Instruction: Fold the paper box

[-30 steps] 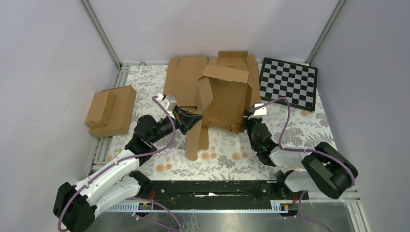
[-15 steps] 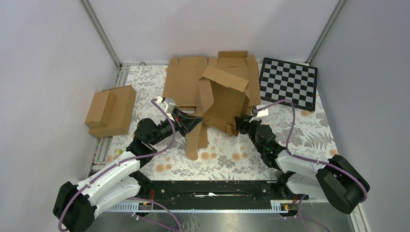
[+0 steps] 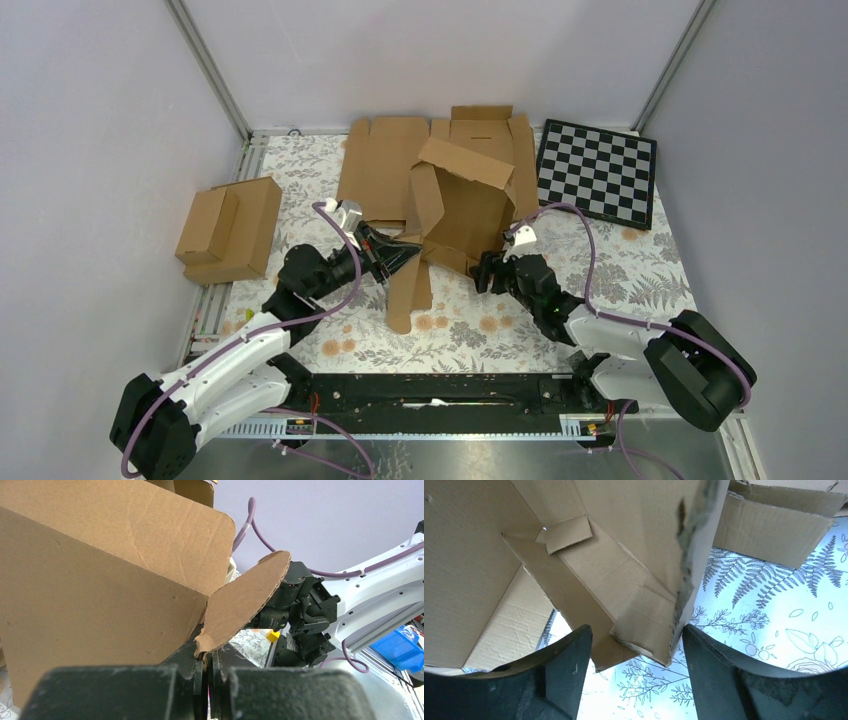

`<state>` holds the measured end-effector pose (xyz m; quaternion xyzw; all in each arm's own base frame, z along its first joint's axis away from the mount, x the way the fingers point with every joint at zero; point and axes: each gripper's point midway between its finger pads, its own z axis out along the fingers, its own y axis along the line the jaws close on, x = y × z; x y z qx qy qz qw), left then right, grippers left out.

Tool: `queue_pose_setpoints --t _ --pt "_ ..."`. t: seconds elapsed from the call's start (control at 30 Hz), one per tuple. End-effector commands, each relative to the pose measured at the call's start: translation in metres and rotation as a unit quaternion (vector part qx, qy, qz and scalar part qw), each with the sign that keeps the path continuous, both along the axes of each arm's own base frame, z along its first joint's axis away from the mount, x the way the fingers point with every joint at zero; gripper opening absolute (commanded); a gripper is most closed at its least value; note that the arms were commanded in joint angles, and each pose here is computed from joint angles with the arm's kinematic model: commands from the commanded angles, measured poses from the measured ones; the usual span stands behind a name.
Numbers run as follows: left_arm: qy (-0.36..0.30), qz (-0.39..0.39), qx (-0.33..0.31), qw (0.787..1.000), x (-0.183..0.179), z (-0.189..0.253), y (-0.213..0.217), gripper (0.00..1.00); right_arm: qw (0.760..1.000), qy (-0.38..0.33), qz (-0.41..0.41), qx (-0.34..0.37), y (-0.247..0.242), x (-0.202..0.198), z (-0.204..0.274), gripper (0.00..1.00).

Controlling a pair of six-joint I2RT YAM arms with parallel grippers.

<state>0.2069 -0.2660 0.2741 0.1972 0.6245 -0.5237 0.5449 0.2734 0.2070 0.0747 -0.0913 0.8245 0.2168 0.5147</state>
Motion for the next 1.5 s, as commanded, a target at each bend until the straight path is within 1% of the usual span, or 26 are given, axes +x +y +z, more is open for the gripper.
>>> queue_pose_setpoints --t 0.0,0.1,0.23,0.33,0.4,0.47,0.53,0.63,0.7,0.83,0.87,0.97,1.03,1.13,1.23,1.4,1.47 --pt "0.006 -0.025 -0.016 1.000 -0.006 0.011 -0.006 0.00 0.999 0.022 0.035 0.006 0.011 -0.011 -0.007 0.74" --pt "0.013 -0.034 -0.018 0.999 -0.006 0.012 -0.009 0.00 0.998 0.019 0.065 0.012 0.021 -0.018 -0.006 0.78" --pt "0.016 -0.040 -0.020 0.999 -0.007 0.014 -0.011 0.00 0.995 0.005 0.096 0.024 0.032 -0.025 0.001 0.88" --pt "0.015 -0.040 -0.019 0.999 -0.007 0.012 -0.011 0.00 0.994 -0.003 0.100 0.031 0.034 -0.027 0.003 0.90" --pt "0.016 -0.041 -0.018 0.999 -0.007 0.011 -0.012 0.00 0.996 0.005 0.084 0.014 0.030 -0.021 -0.005 0.89" --pt "0.019 -0.045 -0.019 0.999 -0.007 0.010 -0.013 0.00 0.998 0.008 0.067 -0.001 0.029 -0.012 -0.007 0.82" --pt "0.020 -0.047 -0.020 0.998 -0.007 0.010 -0.014 0.00 0.999 -0.003 0.048 0.004 0.028 -0.004 -0.004 0.75" --pt "0.019 -0.049 -0.021 0.998 -0.007 0.013 -0.014 0.00 0.999 -0.014 0.032 0.010 0.031 0.007 0.002 0.70" --pt "0.019 -0.050 -0.020 0.998 -0.007 0.014 -0.015 0.00 1.000 -0.013 0.000 0.008 0.027 0.017 0.003 0.64" --pt "0.022 -0.050 -0.018 0.998 -0.007 0.015 -0.015 0.00 0.998 -0.034 -0.042 0.041 0.020 0.025 0.011 0.56" --pt "0.021 -0.050 -0.017 0.998 -0.006 0.016 -0.015 0.00 0.997 -0.039 -0.044 0.047 0.020 0.027 0.013 0.56" --pt "0.021 -0.047 -0.015 0.999 -0.004 0.018 -0.016 0.00 0.997 -0.035 -0.046 0.041 0.023 0.032 0.009 0.70" --pt "0.021 -0.038 -0.013 0.999 -0.001 0.019 -0.015 0.00 0.997 -0.034 -0.060 0.030 0.021 0.037 0.005 0.73" --pt "0.018 -0.030 -0.012 0.999 0.001 0.021 -0.014 0.00 0.995 -0.034 -0.090 0.023 0.015 0.045 0.002 0.72" --pt "0.021 -0.029 -0.004 0.999 0.003 0.019 -0.014 0.00 0.995 -0.022 -0.094 -0.001 0.015 0.050 -0.008 0.71" --pt "0.025 -0.041 -0.004 0.999 0.001 0.016 -0.017 0.00 0.996 -0.014 -0.092 0.003 0.022 0.056 -0.015 0.70" --pt "0.025 -0.047 -0.008 0.999 -0.001 0.016 -0.018 0.00 0.995 -0.002 -0.099 -0.008 0.024 0.062 -0.020 0.70"
